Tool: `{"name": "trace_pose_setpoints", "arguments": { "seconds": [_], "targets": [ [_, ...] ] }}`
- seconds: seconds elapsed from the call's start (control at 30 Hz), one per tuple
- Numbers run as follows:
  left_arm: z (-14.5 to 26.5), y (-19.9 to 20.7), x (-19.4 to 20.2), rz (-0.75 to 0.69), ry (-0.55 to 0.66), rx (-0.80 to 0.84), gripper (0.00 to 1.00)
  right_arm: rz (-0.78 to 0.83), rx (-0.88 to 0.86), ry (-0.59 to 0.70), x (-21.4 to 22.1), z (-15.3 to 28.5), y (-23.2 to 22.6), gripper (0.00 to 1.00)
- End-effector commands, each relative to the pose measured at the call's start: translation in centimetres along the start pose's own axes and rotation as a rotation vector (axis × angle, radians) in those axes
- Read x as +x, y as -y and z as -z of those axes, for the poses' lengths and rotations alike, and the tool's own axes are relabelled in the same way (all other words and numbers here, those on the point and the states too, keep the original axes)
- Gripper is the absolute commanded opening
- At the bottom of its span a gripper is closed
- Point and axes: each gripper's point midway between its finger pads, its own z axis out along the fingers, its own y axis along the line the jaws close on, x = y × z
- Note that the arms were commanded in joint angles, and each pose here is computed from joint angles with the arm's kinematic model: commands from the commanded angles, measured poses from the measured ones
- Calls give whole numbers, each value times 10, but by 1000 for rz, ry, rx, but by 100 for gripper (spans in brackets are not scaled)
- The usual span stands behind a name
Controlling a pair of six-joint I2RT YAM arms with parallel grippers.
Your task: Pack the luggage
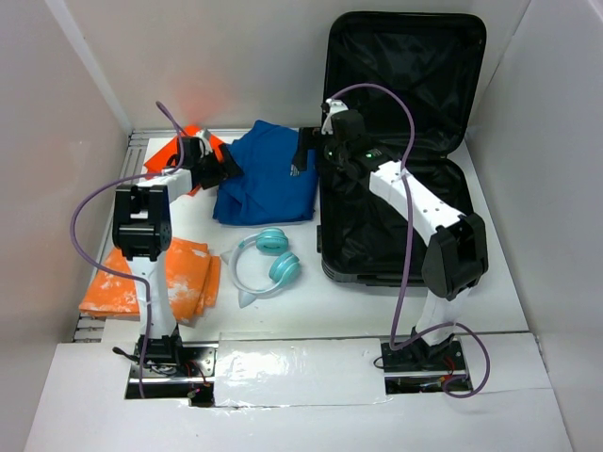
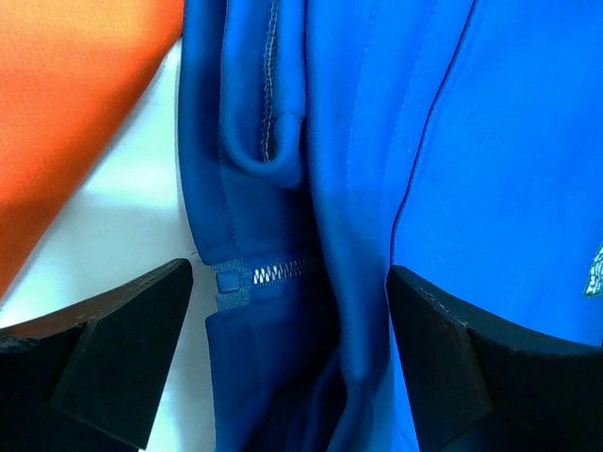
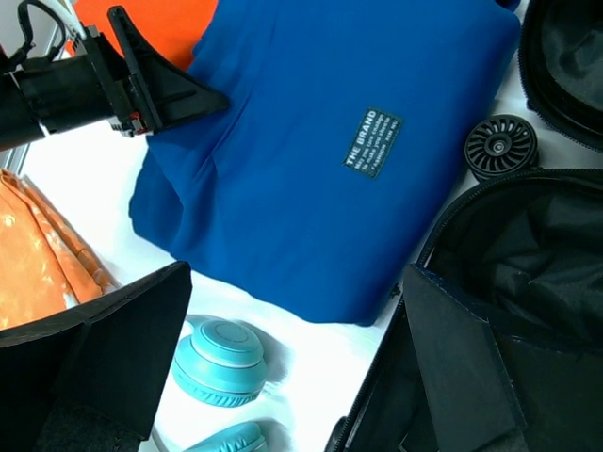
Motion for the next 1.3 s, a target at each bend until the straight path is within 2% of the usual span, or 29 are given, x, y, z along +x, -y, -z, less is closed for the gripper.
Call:
{"name": "trace_pose_setpoints", "arguments": {
  "seconds": [0.0,0.13,0.27,0.3,0.37,0.4,0.5,0.53,0.77,0.93,1.13,1.27],
  "targets": [
    [-14,-4,11,47,-40,-9,96,5,-10,51,-20,8,-1,100],
    [-18,-1,14,64,-61,13,88,1,-12,49,-20,5,2,100],
    [-21,-1,17,84,-67,20,62,-4,-3,48,-23,1,7,100],
    [-22,4,20,79,-72,25,49,-4,-4,51,-25,-2,7,100],
    [-22,4,20,79,-72,25,37,-3,-31,46,-28,-2,1,100],
    [-22,3,20,70,-72,25,24,-4,-48,26,-22,-7,-1,100],
    [-13,8,15,51,-60,32,3,-35,-62,24,-22,-14,-4,100],
    [-4,9,9,29,-41,13,0,-32,-77,8,-18,-22,-9,100],
    [39,6,-23,-87,62,-62,0,-106,-62,-56,-2,-56,-8,100],
    [57,-12,-40,-78,90,-75,0,-100,-73,-80,14,-80,-19,100],
    [55,-17,-35,-74,69,-72,0,-149,-18,-173,48,-109,-4,100],
    [47,-24,-25,-64,40,-73,0,-182,5,-171,53,-121,0,100]
  ]
}}
